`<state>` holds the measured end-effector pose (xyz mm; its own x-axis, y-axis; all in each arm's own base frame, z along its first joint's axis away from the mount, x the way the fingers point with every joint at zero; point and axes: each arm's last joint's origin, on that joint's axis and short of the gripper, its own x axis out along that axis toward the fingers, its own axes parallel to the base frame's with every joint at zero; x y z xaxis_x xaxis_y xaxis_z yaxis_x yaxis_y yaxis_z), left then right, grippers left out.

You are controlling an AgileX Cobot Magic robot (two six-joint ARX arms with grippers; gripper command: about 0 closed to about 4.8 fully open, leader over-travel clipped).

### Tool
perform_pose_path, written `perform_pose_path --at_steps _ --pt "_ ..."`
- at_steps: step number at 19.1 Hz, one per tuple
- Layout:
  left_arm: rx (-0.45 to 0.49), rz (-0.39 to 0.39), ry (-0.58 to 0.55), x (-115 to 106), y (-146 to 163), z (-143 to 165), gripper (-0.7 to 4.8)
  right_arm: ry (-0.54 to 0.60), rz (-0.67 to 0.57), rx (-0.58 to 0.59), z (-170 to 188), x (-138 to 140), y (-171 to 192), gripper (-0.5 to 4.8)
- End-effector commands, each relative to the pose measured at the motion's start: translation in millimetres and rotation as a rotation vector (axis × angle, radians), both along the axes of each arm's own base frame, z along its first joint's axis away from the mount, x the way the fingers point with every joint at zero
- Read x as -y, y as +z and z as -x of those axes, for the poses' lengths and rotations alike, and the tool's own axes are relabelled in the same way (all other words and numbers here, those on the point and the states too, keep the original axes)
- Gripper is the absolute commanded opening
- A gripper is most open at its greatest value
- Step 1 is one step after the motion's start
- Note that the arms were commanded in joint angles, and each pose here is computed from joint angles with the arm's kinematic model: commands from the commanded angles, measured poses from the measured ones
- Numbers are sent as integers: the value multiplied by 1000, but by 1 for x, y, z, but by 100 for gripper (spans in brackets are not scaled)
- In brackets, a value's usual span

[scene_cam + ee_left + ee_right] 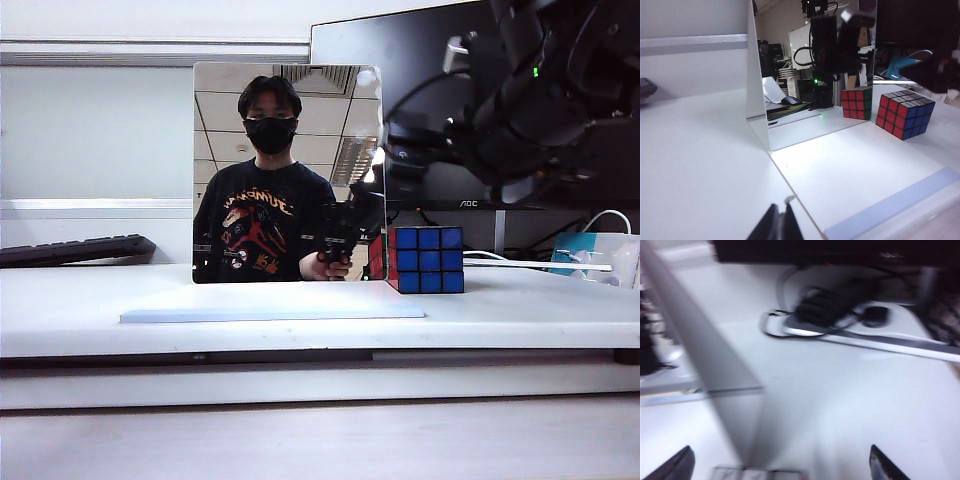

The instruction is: Move the the Rubik's Cube near the mirror.

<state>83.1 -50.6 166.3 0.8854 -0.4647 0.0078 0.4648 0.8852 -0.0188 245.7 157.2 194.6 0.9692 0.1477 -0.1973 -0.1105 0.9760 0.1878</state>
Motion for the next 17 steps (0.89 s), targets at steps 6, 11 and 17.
perform_pose_path --at_steps 6,11,17 --pt "10 3 -7 1 1 0 22 -47 79 -20 22 -26 -8 479" --pt "10 3 -8 1 1 0 22 11 54 -27 14 -34 -21 479" --pt "11 3 -8 1 1 0 22 -54 65 -40 4 -38 -32 479"
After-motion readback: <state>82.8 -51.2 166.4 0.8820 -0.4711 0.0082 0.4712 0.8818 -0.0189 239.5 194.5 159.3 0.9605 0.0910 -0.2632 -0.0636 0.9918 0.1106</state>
